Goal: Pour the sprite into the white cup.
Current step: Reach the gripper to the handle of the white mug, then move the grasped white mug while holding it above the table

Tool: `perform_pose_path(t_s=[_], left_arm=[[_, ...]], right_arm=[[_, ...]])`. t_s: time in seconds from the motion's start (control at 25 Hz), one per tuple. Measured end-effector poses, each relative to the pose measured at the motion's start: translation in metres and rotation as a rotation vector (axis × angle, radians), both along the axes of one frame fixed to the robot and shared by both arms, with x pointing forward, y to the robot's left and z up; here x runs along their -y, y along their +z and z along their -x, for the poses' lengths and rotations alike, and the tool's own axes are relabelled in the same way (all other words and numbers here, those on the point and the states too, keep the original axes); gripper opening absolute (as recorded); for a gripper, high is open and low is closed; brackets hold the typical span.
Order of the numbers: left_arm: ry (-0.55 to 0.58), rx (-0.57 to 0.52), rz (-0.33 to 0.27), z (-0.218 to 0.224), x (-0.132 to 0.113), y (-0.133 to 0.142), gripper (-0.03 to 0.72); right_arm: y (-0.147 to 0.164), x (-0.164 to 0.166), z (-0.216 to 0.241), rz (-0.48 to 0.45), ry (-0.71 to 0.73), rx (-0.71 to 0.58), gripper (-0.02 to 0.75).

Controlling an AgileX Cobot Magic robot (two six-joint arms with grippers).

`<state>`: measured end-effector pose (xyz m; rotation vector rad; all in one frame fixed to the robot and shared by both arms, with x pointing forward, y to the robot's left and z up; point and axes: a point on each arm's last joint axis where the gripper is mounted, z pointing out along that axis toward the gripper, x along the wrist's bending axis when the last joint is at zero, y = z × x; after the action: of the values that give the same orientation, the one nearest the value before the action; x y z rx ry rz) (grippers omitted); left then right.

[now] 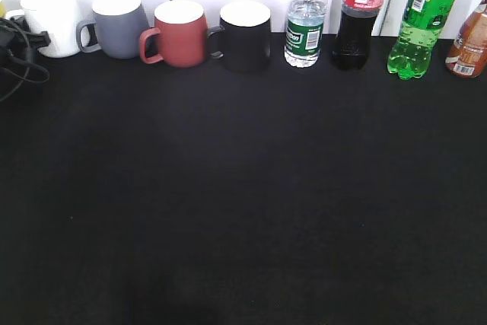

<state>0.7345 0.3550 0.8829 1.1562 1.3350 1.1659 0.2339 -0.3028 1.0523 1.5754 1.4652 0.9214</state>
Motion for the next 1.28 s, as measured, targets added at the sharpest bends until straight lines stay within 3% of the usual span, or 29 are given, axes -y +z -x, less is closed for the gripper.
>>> perform_pose_path(t_s=[0.08,0.28,0.44,0.64,0.8,0.88,1.0,1.04,1.16,1.28], left_arm=[[-0.014,0.016,-0.009,0.000,0.001,0.000,0.073],[-0.050,0.056,-0.036,0.000,0.003,-0.002,0.070],[-0.006,0.054,-0.001,0.000,-0.001,0.003,0.052],[0.002,0.140,0.029,0.005,-0.001,0.054,0.052],[-0.018,0.153,0.015,0.062,0.008,0.098,0.052],[-0.077,0.151,-0.010,0.103,0.023,0.112,0.052],[-0.254,0.142,-0.076,0.156,0.062,0.127,0.052],[-0.312,0.148,-0.060,0.169,0.077,0.131,0.052],[-0.476,0.124,-0.038,0.191,0.122,0.125,0.052],[-0.653,0.113,-0.069,0.205,0.164,0.122,0.052]], right_arm=[[0.000,0.000,0.000,0.000,0.000,0.000,0.586],[0.000,0.000,0.000,0.000,0.000,0.000,0.585],[0.000,0.000,0.000,0.000,0.000,0.000,0.587],[0.000,0.000,0.000,0.000,0.000,0.000,0.585],[0.000,0.000,0.000,0.000,0.000,0.000,0.585],[0.000,0.000,0.000,0.000,0.000,0.000,0.586],[0.000,0.000,0.000,0.000,0.000,0.000,0.586],[0.001,0.000,0.000,-0.003,0.001,0.009,0.586],[0.028,-0.002,-0.013,-0.015,0.025,0.253,0.585],[0.016,-0.002,-0.068,-0.012,0.037,0.373,0.585]])
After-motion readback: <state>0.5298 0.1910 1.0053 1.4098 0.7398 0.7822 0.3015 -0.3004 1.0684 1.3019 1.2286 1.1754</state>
